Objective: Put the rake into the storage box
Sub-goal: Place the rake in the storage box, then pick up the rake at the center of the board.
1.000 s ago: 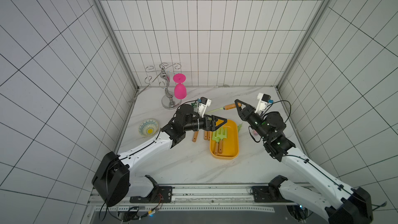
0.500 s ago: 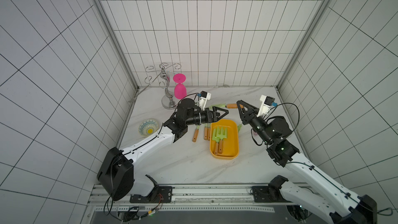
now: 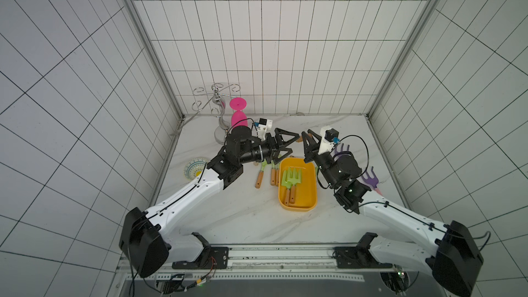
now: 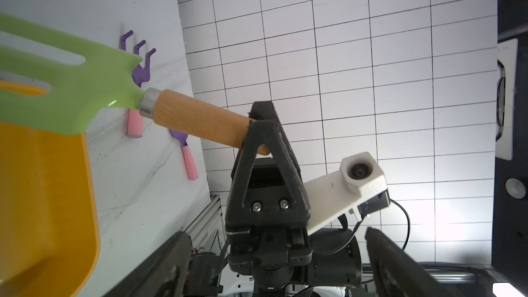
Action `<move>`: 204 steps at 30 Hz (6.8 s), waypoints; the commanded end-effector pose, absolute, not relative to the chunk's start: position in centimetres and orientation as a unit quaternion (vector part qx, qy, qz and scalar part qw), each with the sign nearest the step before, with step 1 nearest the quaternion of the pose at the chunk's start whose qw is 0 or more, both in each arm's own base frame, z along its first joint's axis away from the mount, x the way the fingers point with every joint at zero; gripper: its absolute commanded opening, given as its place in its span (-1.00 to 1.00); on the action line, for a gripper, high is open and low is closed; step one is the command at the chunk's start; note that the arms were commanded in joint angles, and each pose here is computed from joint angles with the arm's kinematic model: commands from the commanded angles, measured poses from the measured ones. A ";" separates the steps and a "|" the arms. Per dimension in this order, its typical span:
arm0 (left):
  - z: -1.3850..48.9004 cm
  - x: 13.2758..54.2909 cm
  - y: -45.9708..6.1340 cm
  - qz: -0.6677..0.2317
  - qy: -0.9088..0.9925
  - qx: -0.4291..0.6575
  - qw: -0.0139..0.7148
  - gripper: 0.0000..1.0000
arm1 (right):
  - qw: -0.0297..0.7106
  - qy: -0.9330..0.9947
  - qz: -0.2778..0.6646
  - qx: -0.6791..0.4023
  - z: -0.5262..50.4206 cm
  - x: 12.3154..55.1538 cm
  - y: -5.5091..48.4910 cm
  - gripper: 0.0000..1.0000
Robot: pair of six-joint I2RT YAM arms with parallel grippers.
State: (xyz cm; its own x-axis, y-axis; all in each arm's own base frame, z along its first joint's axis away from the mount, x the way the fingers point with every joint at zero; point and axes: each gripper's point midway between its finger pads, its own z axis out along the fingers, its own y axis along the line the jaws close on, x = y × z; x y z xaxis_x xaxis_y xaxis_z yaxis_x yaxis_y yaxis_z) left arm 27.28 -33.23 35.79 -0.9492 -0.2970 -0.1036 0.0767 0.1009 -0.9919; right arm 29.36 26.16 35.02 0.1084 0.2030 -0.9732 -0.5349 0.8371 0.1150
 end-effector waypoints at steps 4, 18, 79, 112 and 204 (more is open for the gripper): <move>34.3 29.2 -32.2 -0.663 0.715 -0.206 0.076 0.83 | 0.807 0.530 0.222 -0.135 40.5 26.5 27.3 -1.00; 33.9 32.1 -30.8 -0.674 0.673 -0.294 0.077 0.70 | 0.814 0.514 0.212 -0.168 40.6 23.0 27.8 -1.00; 27.1 30.4 -31.9 -0.520 0.836 0.060 0.166 -0.97 | 0.409 0.780 0.382 -0.279 31.0 15.3 24.7 0.38; 29.0 26.6 -31.9 -0.482 0.815 0.140 0.290 -1.00 | 0.292 0.815 0.473 -0.162 24.7 20.1 31.9 -0.35; 3.6 31.8 -20.8 -0.072 0.990 0.084 0.089 0.31 | 0.230 0.956 0.178 -0.030 15.0 23.2 15.0 0.53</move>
